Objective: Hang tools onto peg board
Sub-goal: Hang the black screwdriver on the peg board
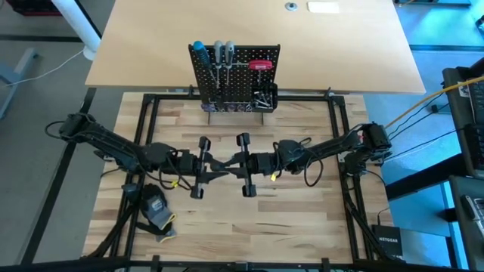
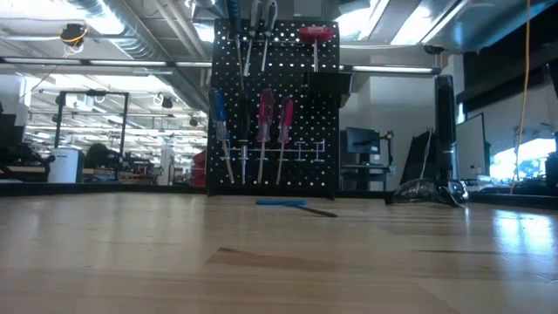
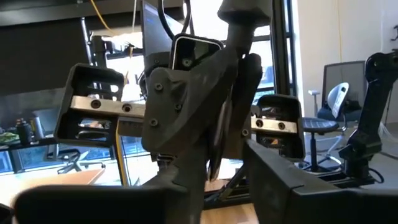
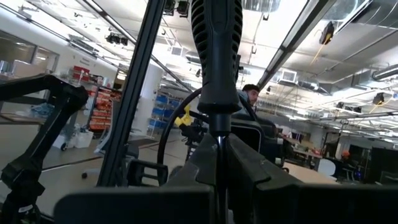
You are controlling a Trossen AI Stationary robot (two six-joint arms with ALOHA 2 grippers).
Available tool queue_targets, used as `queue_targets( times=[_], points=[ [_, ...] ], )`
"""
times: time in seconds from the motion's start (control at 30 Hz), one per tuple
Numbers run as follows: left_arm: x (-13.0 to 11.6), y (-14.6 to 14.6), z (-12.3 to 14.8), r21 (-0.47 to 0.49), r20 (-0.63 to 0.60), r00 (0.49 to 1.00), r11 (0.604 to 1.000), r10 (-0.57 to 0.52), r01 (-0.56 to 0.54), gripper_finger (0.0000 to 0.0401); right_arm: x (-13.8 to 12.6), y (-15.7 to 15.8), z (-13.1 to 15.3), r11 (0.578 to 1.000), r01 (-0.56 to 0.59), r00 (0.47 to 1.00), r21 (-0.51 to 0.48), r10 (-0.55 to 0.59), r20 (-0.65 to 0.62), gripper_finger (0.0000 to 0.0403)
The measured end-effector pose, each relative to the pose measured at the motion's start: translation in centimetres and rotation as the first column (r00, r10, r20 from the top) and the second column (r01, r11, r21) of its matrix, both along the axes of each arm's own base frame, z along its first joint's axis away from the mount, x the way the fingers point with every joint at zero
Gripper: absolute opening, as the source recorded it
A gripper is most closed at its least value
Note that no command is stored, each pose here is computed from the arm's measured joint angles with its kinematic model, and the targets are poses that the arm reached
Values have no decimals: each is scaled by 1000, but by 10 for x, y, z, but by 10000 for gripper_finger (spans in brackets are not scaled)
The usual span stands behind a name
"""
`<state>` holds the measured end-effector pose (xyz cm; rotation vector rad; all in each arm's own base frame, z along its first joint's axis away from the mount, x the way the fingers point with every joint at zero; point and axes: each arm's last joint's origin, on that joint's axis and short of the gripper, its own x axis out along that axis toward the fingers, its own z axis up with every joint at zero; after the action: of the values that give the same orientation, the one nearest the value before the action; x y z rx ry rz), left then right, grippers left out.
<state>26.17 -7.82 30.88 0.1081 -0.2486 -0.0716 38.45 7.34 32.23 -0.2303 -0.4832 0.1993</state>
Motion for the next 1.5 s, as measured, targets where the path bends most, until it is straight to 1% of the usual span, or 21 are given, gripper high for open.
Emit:
queue_targets(
  times=[0.2, 0.27, 0.43, 0.6, 0.7, 0.77, 0.87, 1.03, 1.17, 1.23, 1.37, 1.5],
  points=[
    [0, 0, 0, 9, -3, 1000, 1000, 6, -6, 20, 0, 0, 0, 1000, 0, 1000, 1, 0, -6, 15],
    [0, 0, 0, 15, -4, 1000, 1000, 7, -6, 9, 0, 0, -1, 1000, -1, 1000, 4, 1, -8, 16],
    [-6, 3, 3, 8, -34, 999, 1000, 17, -17, 11, 1, 0, -1, 1000, 5, 1000, 0, -5, -12, 29],
    [-19, 7, 9, -8, -88, 996, 999, 33, -34, 7, 1, -1, -2, 1000, 14, 1000, -2, -14, -17, 29],
    [-24, 9, 10, -17, -111, 993, 999, 47, -49, 5, 1, -2, -2, 998, 58, 998, 18, -58, -31, 31],
    [-24, 9, 10, -20, -113, 992, 998, 50, -53, 4, 2, -2, -3, 996, 87, 996, 28, -86, -39, 41],
    [-24, 9, 11, -25, -106, 993, 998, 50, -53, 5, 2, -2, -4, 996, 90, 995, 28, -89, -52, 71],
    [-24, 9, 12, -18, -95, 994, 998, 62, -64, 4, 2, -3, -4, 992, 125, 987, 27, -121, -108, 139],
    [-25, 7, 12, -13, -92, 992, 996, 87, -88, 3, -8, -7, 6, 979, 201, 962, 17, -194, -194, 180],
    [-26, 6, 12, -10, -93, 989, 993, 112, -114, 3, -14, -9, 12, 978, 210, 949, -3, -205, -239, 191],
    [-26, 6, 12, -6, -94, 987, 991, 133, -134, 3, -22, -10, 20, 982, 187, 947, 11, -178, -269, 196],
    [-26, 7, 12, -6, -93, 986, 990, 138, -139, 3, -21, -9, 18, 988, 149, 953, 29, -136, -272, 183]
  ],
)
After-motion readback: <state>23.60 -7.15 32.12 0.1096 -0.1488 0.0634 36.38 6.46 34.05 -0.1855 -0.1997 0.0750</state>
